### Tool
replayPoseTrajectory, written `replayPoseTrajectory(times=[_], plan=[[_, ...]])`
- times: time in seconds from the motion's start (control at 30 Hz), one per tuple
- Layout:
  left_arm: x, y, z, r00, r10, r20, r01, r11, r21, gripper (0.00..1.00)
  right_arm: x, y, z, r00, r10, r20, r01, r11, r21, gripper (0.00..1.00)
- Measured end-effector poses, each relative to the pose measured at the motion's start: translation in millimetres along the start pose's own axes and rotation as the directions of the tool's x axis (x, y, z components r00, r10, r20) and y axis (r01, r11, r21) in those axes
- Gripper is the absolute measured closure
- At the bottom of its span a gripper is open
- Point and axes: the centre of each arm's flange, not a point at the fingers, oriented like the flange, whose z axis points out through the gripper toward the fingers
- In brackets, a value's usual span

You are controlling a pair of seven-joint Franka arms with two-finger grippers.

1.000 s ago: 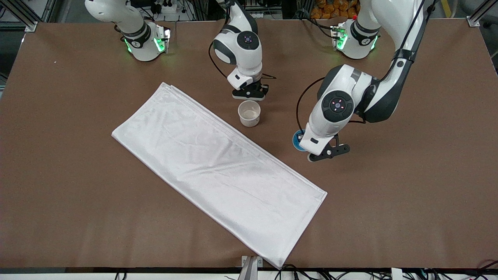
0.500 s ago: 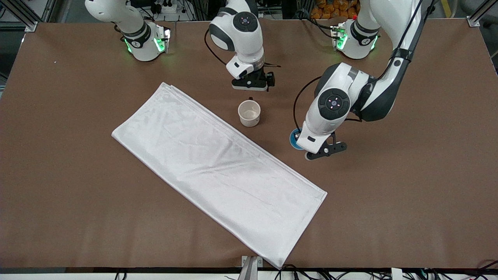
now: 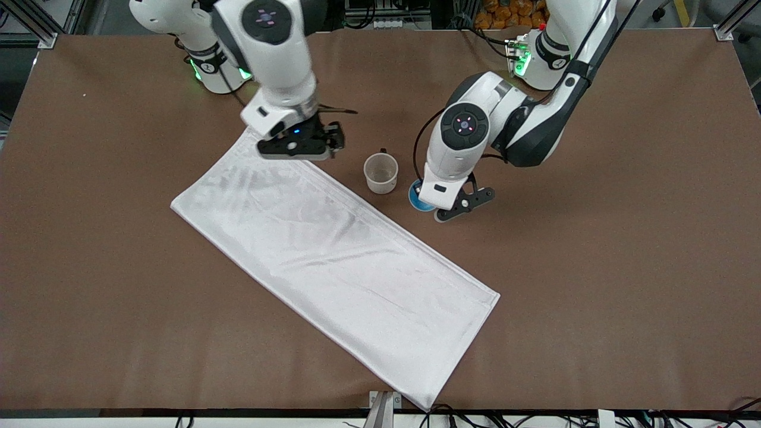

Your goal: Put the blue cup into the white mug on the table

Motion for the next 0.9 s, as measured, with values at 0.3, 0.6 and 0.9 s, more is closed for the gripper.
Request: replayPoseTrajectory(times=[0.3, 0.6, 0.9], plan=[[-43, 27, -1, 0.986, -0.165, -0.014, 0.164, 0.985, -0.058, 0.96, 65, 120, -35, 0.997, -0.059, -0.041, 0.059, 0.998, 0.017, 0.0], [-91, 45, 9, 0.976, -0.219, -0.009, 0.218, 0.975, -0.045, 0.96, 92, 190, -49, 0.993, -0.102, -0.063, 0.102, 0.995, 0.001, 0.0], [-136, 60, 51, 0.97, -0.244, 0.003, 0.243, 0.97, 0.018, 0.96, 105, 226, -68, 0.993, -0.055, -0.101, 0.055, 0.998, -0.003, 0.0]])
